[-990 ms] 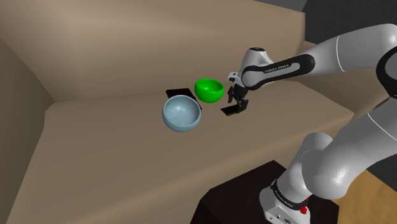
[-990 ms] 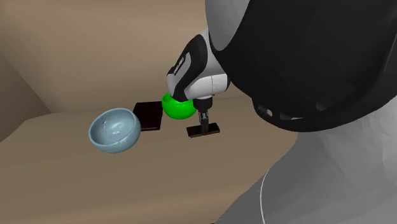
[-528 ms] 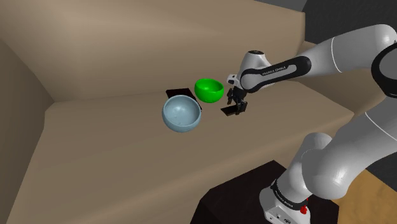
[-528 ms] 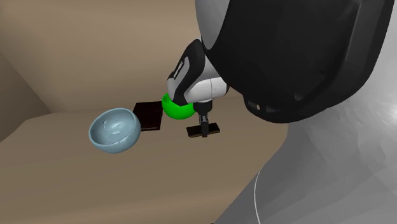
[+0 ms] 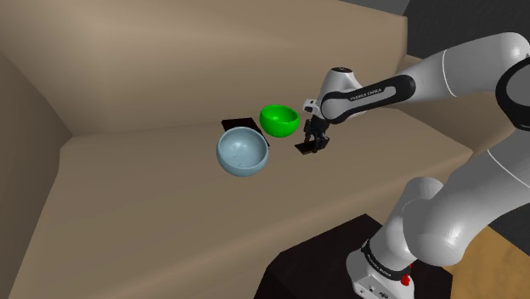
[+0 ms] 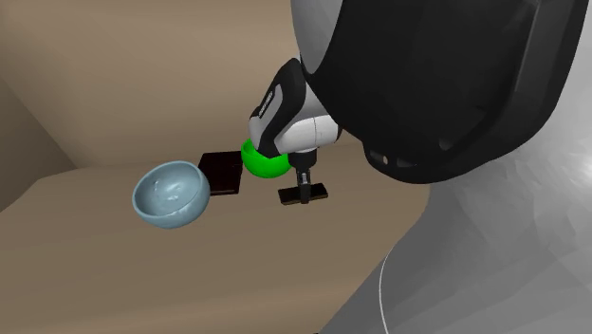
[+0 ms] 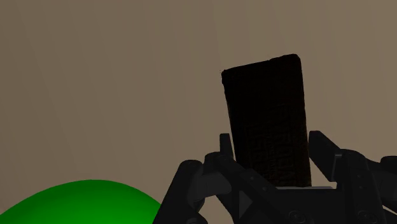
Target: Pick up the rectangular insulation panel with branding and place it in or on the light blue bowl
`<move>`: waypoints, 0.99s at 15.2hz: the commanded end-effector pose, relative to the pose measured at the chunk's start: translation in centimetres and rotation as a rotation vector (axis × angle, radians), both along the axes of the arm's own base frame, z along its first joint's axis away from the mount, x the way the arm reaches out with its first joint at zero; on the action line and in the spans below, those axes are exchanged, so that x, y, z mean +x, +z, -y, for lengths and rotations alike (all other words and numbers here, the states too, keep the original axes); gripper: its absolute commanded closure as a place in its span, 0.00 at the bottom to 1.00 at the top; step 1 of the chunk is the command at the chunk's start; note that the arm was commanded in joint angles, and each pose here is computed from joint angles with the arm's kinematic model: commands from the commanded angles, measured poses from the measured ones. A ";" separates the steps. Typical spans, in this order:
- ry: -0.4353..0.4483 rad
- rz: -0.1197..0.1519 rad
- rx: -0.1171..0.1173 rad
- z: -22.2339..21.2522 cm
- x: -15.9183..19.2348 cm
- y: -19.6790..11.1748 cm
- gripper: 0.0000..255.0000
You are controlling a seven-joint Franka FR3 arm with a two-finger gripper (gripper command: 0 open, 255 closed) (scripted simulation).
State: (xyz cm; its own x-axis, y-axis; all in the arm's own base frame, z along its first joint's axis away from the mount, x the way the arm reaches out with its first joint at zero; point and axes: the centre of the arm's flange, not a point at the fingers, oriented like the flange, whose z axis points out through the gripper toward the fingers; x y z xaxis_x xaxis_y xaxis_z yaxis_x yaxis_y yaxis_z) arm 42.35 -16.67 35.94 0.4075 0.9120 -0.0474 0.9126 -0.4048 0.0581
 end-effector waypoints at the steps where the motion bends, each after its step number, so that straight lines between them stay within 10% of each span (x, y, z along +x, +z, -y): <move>1: 0.000 0.000 0.000 0.0 0.0 0.0 1.00; 15: 0.000 0.000 0.000 0.0 0.0 5.8 1.00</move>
State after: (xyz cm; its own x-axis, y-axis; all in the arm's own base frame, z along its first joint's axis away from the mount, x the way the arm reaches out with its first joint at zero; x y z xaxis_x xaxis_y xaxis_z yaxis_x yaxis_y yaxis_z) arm 42.19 -16.67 41.21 0.4073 0.9121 -0.0472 0.9127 -0.4045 0.0582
